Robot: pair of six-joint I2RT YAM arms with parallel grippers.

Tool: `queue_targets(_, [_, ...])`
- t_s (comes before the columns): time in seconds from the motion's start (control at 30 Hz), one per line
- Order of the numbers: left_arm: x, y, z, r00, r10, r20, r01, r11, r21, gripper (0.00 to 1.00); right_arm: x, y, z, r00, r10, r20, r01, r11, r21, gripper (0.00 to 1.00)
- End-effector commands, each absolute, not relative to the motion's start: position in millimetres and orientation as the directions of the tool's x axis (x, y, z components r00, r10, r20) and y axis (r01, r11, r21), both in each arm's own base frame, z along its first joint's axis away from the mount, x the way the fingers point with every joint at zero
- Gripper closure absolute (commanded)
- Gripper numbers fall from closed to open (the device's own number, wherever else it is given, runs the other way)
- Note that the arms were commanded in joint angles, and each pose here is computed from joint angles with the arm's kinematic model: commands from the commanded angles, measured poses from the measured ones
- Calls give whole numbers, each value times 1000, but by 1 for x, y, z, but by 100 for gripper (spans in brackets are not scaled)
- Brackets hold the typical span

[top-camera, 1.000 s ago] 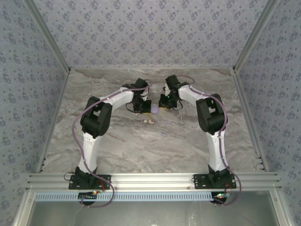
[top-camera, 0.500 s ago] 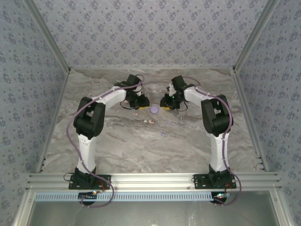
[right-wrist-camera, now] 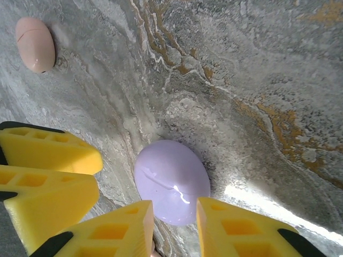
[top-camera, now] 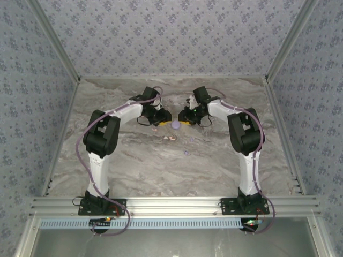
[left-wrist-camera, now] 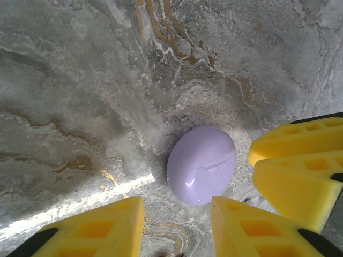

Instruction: Insert the wireless bluetooth earbuds into the charging case

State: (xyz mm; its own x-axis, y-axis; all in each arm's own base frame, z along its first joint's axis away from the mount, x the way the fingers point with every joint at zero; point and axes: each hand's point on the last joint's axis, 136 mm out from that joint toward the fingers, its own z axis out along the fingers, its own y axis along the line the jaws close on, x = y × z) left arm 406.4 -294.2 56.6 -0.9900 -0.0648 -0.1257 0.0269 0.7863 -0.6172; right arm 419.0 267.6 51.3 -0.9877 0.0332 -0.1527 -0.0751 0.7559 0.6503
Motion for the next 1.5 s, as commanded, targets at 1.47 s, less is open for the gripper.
queue_targets(1.47, [402,-324,26,-989,-145,-9,-93,680,-727,70,404,272,21,-997,53,-58,1,744,668,79])
